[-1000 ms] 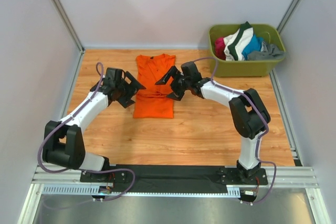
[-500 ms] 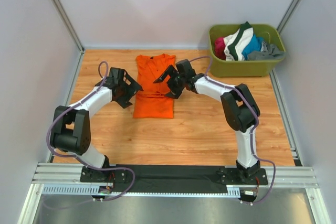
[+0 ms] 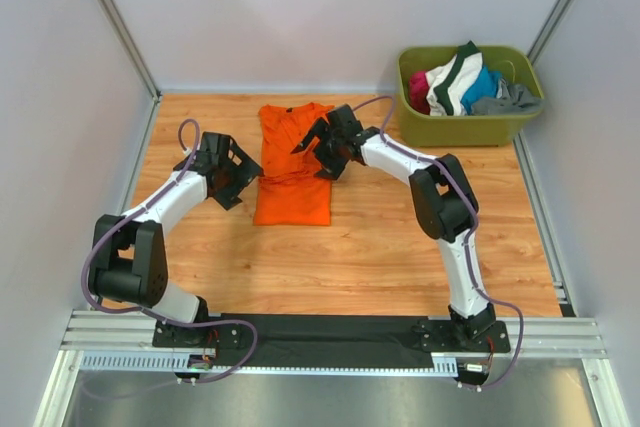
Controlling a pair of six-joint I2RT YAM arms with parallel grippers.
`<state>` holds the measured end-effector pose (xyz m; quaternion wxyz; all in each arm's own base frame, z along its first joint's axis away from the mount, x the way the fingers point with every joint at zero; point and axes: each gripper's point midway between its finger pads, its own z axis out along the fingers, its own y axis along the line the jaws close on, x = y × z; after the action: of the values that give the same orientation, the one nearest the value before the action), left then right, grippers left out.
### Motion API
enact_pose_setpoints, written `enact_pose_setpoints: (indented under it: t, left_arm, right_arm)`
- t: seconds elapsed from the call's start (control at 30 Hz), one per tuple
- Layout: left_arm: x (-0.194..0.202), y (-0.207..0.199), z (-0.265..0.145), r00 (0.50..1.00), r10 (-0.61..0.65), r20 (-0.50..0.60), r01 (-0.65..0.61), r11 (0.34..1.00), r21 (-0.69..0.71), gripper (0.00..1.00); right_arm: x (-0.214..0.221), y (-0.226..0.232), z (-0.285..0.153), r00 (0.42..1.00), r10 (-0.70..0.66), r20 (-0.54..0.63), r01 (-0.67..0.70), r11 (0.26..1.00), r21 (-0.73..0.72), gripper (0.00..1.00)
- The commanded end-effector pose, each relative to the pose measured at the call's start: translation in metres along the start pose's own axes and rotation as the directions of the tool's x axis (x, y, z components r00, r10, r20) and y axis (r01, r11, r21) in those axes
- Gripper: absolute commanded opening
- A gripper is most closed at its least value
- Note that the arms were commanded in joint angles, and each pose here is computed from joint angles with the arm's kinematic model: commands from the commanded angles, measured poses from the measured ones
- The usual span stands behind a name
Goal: Fold and stack the t-shirts
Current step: Fold the tshirt
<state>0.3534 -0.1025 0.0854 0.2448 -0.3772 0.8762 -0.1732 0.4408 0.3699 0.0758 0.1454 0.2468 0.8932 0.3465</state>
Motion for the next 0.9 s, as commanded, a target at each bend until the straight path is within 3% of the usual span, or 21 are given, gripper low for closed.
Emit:
enact_pose_setpoints:
  t: [0.0,0.3,0.43,0.53,0.67,0.87]
  left_arm:
    - [-0.005,0.001,-0.003,0.999,0.023,0.027,-0.023,1.000,0.008,0.99]
    - [-0.007,-0.011,-0.002,0.998,0.060,0.030,-0.062,0.996,0.062,0.99]
    - [-0.010,-0.031,-0.006,0.984,0.174,0.034,-0.177,0.973,0.146,0.99]
    - [-0.015,-0.047,-0.013,0.967,0.252,0.042,-0.256,0.948,0.188,0.95]
    - [-0.013,-0.086,-0.028,0.953,0.293,0.080,-0.302,0.896,0.326,0.85]
    - [0.018,-0.158,-0.031,0.909,0.403,0.101,-0.402,0.793,0.458,0.73]
  right_arm:
    - [-0.025,0.012,0.001,0.997,-0.028,0.065,0.029,1.000,-0.008,1.00]
    - [-0.063,0.040,0.003,0.992,-0.042,0.115,0.052,0.995,-0.085,1.00]
    - [-0.080,0.071,-0.030,0.975,-0.159,0.158,0.179,0.976,-0.121,1.00]
    - [-0.091,0.101,-0.090,0.912,-0.303,0.276,0.344,0.932,-0.112,1.00]
    - [-0.088,0.093,-0.140,0.851,-0.399,0.340,0.440,0.897,-0.049,1.00]
    - [-0.090,0.024,-0.185,0.870,-0.362,0.335,0.360,0.930,0.070,1.00]
